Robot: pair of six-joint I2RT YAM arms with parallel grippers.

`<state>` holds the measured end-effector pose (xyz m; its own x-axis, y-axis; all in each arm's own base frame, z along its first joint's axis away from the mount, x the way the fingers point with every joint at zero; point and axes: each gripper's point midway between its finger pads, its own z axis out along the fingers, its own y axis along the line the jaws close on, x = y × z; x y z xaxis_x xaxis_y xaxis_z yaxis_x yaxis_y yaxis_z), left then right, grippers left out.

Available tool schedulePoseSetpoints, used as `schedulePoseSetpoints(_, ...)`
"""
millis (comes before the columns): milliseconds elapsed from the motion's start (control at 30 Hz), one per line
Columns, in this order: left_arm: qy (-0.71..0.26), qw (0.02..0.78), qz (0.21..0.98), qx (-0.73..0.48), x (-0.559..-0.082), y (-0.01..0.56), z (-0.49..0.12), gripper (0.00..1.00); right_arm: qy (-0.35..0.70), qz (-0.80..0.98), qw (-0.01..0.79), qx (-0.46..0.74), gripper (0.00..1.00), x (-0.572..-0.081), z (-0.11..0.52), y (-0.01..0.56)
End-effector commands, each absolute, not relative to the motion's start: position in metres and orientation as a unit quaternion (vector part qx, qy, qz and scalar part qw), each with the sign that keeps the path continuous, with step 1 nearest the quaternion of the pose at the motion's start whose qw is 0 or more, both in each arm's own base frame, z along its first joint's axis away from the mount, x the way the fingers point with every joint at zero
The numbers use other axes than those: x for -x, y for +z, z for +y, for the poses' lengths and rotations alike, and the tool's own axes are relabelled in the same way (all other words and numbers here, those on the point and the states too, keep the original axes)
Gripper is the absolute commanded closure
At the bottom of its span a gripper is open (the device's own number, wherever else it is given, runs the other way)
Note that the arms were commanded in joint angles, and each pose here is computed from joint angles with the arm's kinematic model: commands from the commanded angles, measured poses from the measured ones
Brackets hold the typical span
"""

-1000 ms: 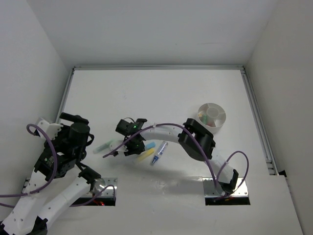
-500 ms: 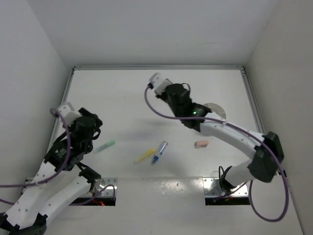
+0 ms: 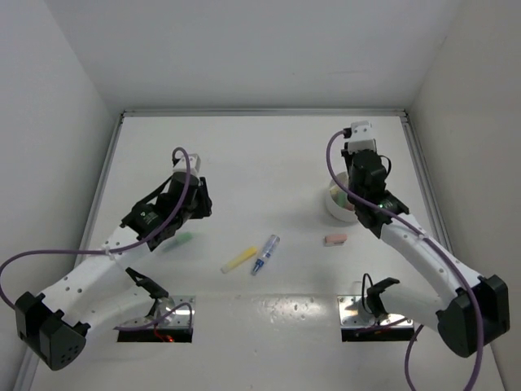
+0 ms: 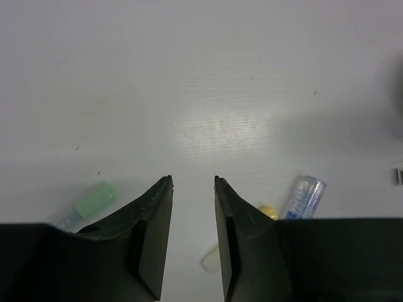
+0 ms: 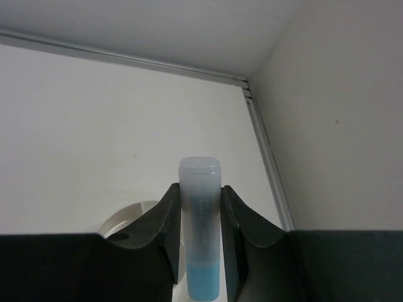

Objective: Sort the stationery into containers
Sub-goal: Place the pen in the storage box.

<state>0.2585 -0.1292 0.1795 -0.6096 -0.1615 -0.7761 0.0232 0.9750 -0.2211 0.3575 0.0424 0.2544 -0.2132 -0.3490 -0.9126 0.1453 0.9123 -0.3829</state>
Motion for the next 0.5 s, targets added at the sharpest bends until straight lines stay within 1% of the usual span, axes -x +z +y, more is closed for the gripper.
schedulePoseSetpoints(0,-0.138,0.464,0.875,0.008,-0.263,0.197,-0.143,0.62,-0.215,0.738,0.639,-0.03,1.0,-0.367,0.01,0.252)
schedulePoseSetpoints(67,-0.138,0.464,0.875,0.008,-0.263,0.197,-0.143,0.62,-0.206,0.747,0.63,-0.046,1.0,-0.371,0.002,0.238)
schedulePoseSetpoints(167,-0.138,0.464,0.875,0.008,-0.261,0.195,-0.142,0.6,-0.214,0.738,0.638,-0.052,1.0,-0.374,-0.007,0.233)
schedulePoseSetpoints(267,-0.145,0.466,0.873,0.007,-0.262,0.197,-0.145,0.6,-0.195,0.717,0.667,-0.052,1.0,-0.381,-0.006,0.237)
schedulePoseSetpoints(300,-0.148,0.464,0.873,0.004,-0.261,0.197,-0.146,0.6,-0.196,0.722,0.662,-0.049,1.0,-0.384,-0.007,0.228)
schedulePoseSetpoints(400,-0.146,0.46,0.876,0.004,-0.262,0.194,-0.146,0.59,-0.183,0.712,0.675,-0.053,1.0,-0.394,-0.007,0.225)
schedulePoseSetpoints(433,-0.144,0.457,0.878,0.003,-0.261,0.19,-0.146,0.59,-0.175,0.72,0.67,-0.039,1.0,-0.397,-0.002,0.21)
schedulePoseSetpoints(467,-0.144,0.456,0.878,0.003,-0.261,0.19,-0.146,0.59,-0.173,0.702,0.69,-0.045,1.0,-0.4,-0.002,0.219)
